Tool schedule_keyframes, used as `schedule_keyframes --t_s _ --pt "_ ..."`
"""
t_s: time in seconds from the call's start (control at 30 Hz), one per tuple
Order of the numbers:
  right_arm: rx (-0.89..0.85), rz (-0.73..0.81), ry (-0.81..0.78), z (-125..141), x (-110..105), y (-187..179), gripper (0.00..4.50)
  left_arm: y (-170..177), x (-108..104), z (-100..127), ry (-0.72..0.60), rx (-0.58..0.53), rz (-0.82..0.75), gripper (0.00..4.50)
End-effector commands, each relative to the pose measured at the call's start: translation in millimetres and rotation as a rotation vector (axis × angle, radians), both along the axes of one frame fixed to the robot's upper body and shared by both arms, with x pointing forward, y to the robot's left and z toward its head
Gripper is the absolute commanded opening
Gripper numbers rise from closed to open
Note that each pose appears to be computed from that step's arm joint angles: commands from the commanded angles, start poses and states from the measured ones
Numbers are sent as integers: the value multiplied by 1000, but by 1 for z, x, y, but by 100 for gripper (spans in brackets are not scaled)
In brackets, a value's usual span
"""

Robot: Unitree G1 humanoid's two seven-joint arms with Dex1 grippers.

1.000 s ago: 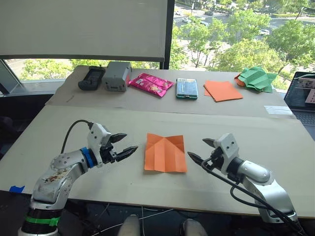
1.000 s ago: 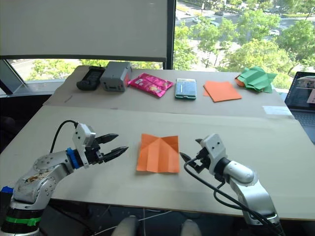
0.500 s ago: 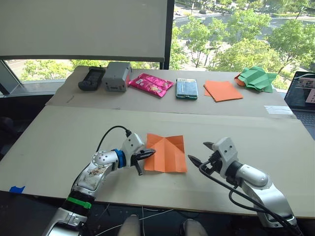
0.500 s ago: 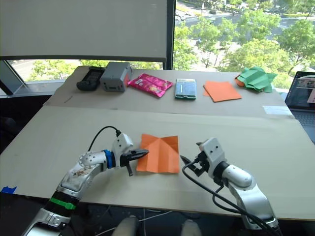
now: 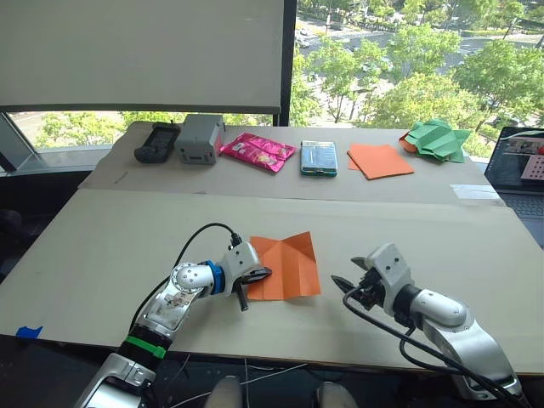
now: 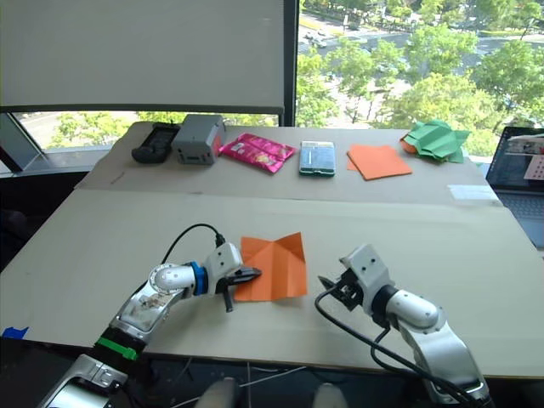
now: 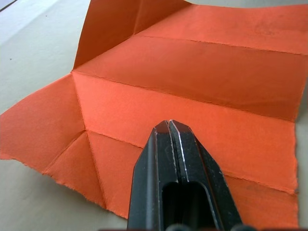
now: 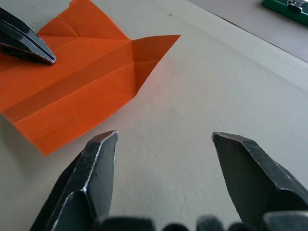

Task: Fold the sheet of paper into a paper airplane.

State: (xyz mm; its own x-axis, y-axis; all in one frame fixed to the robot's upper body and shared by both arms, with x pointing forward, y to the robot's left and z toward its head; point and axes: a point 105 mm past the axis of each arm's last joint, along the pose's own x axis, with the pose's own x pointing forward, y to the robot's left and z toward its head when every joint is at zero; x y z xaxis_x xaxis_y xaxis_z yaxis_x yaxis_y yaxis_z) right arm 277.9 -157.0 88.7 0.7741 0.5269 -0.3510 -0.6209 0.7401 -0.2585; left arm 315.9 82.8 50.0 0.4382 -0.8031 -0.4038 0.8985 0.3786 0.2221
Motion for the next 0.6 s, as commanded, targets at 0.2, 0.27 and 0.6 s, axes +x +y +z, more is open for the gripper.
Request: schedule_keyframes --t_s 0.2,0.27,0.6 --pt "-94 84 20 -18 0 16 20 13 -10 -29 82 89 21 0" --pt "-138 94 48 -30 1 18 2 14 -11 -29 83 93 20 0" --pt "125 137 -47 6 28 68 2 18 -10 -27 84 97 26 0"
